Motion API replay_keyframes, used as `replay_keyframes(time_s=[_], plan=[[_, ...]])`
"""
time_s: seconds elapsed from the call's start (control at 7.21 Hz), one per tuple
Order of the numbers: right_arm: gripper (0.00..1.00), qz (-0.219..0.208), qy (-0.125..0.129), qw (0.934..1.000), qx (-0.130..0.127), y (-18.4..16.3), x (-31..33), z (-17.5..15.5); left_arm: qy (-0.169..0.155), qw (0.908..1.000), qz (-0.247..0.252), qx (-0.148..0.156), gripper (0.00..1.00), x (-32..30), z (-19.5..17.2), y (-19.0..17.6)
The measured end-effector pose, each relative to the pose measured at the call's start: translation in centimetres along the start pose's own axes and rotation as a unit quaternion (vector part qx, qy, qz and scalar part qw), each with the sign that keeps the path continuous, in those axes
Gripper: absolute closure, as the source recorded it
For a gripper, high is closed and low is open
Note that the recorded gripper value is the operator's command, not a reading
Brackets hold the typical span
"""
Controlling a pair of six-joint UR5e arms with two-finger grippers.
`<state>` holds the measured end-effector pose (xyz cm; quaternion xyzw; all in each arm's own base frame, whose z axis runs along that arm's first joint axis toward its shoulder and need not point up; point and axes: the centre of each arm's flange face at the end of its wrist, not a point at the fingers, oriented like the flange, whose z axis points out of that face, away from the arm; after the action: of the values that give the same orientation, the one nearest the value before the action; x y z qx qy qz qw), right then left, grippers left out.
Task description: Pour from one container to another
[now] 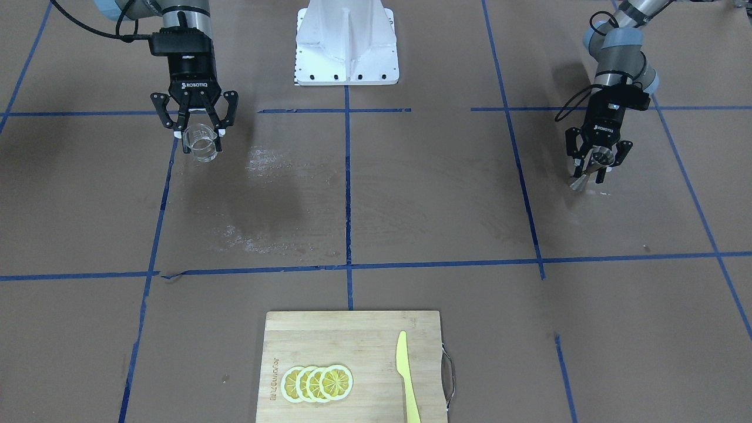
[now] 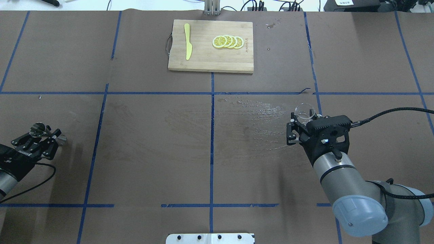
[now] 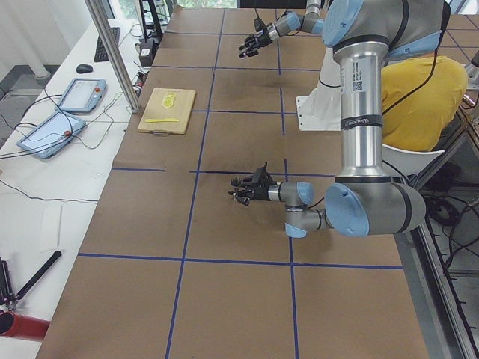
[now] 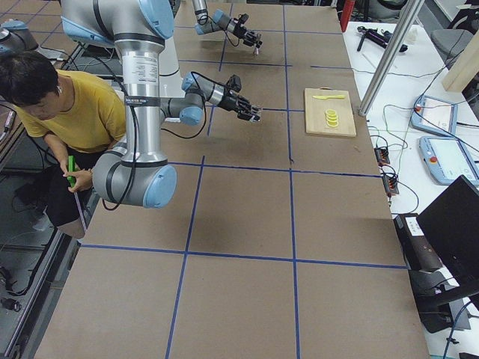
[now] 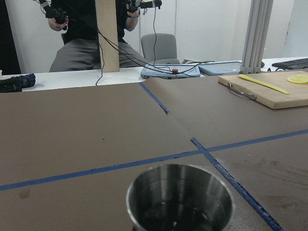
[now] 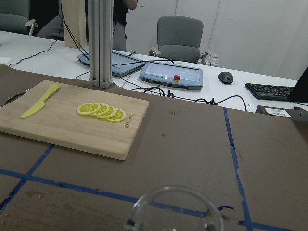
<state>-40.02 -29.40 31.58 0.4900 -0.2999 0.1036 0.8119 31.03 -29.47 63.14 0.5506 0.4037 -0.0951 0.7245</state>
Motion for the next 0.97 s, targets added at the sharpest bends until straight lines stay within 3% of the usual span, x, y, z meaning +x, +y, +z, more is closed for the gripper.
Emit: replay_keyframes(time_s=[0.28,0.55,0.97], plan=[[0.95,0.001,-0.001,1.0,0.0,0.0,-0.2,0.0,0.022,0.9994,0.001,-0.026,0.0,-0.3,-1.2,-0.4],[0.95,-0.001,0.001,1.0,0.0,0.2,-0.2,0.2,0.062,0.994,0.01,-0.089,0.0,-1.5,-3.8,-0.9],[0.95,-0.003,0.002,1.0,-0.001,0.3,-0.1,0.3,0.12,0.9665,0.022,-0.226,0.0,-3.4,-9.6,-3.0]])
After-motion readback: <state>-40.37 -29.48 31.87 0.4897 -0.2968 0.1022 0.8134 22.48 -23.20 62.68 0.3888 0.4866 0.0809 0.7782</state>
